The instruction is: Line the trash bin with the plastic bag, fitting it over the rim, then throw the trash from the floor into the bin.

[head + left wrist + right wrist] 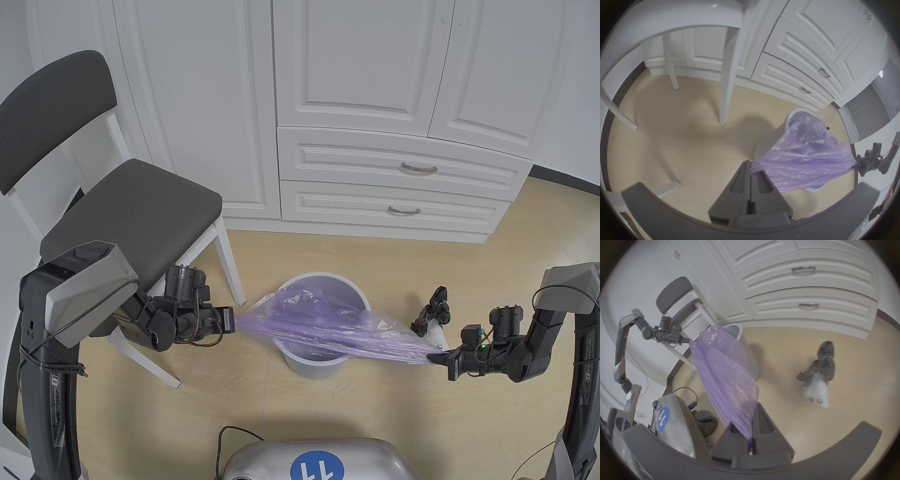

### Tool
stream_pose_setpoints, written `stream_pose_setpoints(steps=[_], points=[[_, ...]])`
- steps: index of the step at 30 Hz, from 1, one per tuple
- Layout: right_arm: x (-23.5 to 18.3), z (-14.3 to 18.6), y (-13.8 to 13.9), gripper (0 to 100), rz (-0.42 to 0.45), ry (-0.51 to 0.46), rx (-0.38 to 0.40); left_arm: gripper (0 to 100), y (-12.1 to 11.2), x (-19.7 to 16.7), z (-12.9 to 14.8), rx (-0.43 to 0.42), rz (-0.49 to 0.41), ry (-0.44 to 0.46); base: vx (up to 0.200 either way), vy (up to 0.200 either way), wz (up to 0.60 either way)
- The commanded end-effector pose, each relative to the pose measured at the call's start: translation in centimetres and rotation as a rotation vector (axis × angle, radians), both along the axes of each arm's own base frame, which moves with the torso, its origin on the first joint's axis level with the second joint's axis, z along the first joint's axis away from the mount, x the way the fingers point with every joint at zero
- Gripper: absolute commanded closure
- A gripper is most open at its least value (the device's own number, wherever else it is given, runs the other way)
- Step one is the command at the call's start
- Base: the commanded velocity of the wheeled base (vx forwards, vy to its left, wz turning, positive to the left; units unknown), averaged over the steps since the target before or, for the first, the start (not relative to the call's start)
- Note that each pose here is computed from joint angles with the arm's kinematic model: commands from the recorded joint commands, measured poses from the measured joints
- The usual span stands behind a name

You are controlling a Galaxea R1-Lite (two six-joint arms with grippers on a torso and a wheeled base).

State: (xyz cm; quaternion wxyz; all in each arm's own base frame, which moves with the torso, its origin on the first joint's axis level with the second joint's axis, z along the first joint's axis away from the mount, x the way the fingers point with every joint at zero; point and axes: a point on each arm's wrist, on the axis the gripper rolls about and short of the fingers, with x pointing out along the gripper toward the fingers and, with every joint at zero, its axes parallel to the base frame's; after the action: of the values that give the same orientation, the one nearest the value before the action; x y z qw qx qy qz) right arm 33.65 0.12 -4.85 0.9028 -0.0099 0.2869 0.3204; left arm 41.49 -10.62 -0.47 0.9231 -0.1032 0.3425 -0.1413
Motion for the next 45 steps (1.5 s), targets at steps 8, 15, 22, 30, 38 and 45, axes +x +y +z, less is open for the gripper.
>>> stream_pose_setpoints(steps=[8, 15, 22, 30, 38, 45], points=[[-2.8, 0.2, 2.0, 100, 0.135, -0.009, -0.084, 100, 2.6, -2.1, -0.9, 0.051, -0.072, 0.063, 0.0, 0.0, 0.0], [-3.2, -0.1, 2.0, 100, 0.149, -0.002, -0.097, 100, 3.6, -3.0, -1.3, 0.073, -0.132, 0.078, 0.0, 0.0, 0.0], [-3.0, -1.4, 2.4, 100, 0.156, 0.015, -0.128, 100, 3.2, -2.7, -2.6, 0.088, -0.142, 0.084, 0.0, 0.0, 0.0], [-2.4, -1.7, 3.3, 100, 0.123, 0.016, -0.165, 100, 2.4, -2.4, -3.4, 0.121, -0.13, 0.08, 0.0, 0.0, 0.0], [-2.4, -2.0, 3.9, 100, 0.067, 0.019, -0.262, 100, -0.9, -2.2, -5.5, 0.214, -0.075, -0.002, 0.0, 0.0, 0.0], [-1.7, -1.6, 4.2, 100, 0.055, -0.058, -0.257, 100, -2.2, -1.5, -5.6, 0.163, -0.018, -0.062, 0.0, 0.0, 0.0]])
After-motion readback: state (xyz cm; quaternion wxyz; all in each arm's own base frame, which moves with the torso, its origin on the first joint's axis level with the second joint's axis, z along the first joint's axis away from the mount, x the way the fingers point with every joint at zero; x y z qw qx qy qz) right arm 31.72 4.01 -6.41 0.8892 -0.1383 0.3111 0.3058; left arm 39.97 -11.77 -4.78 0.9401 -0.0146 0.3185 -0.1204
